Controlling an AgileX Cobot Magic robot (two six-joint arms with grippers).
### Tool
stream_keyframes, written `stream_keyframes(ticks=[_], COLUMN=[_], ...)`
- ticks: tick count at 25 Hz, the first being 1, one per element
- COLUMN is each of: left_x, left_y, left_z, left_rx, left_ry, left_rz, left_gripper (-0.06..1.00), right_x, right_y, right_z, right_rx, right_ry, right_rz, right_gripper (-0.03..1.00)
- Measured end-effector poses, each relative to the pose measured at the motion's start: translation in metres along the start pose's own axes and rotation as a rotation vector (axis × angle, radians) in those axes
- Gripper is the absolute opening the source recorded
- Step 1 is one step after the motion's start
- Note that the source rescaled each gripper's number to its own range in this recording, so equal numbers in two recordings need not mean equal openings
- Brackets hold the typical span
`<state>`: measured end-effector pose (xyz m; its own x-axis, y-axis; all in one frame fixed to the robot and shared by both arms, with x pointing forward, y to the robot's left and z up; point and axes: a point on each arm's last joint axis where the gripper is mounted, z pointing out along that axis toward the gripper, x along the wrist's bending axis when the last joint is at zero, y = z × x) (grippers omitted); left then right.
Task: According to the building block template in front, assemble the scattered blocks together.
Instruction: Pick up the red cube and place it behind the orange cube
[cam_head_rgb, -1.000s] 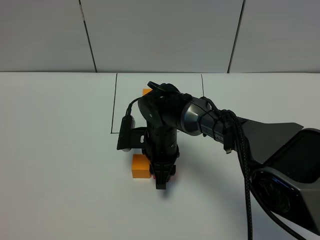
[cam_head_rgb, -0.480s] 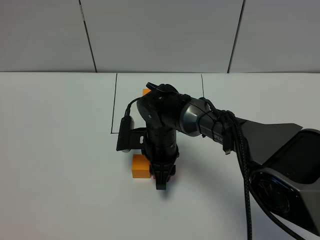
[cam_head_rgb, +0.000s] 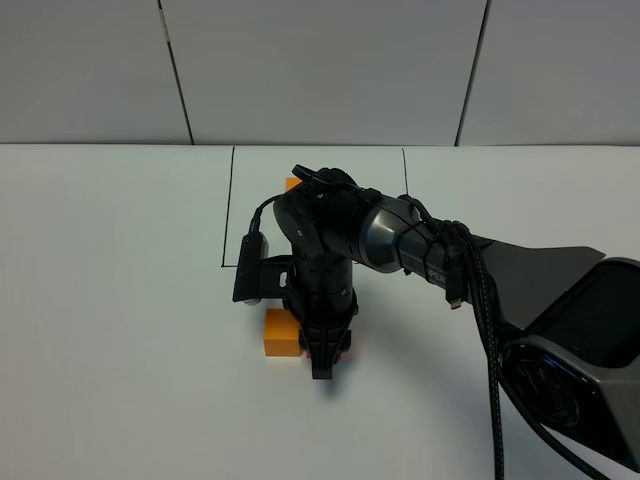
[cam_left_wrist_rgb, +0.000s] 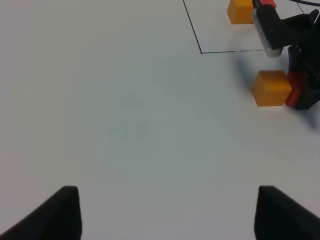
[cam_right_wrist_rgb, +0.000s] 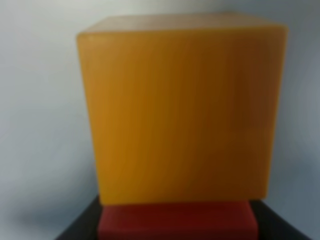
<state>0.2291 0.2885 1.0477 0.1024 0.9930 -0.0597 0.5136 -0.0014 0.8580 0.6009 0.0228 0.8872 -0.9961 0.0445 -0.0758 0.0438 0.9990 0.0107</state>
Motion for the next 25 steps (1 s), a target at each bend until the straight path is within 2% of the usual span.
stream_keyframes(ticks=[20,25], left_x=[0.0,0.0], left_y=[0.0,0.0], left_z=[0.0,0.0], left_rx=[0.0,0.0], left_ry=[0.0,0.0], left_rz=[0.0,0.0], left_gripper=[0.58,0.58], right_x=[0.0002,0.0003], right_y=[0.0032,0.0034], right_z=[0.0002,0.0002], right_rx=[-0.034,-0.037], right_ry=[0.002,0.003], right_rz=[-0.004,-0.046], right_gripper=[0.02,0.02])
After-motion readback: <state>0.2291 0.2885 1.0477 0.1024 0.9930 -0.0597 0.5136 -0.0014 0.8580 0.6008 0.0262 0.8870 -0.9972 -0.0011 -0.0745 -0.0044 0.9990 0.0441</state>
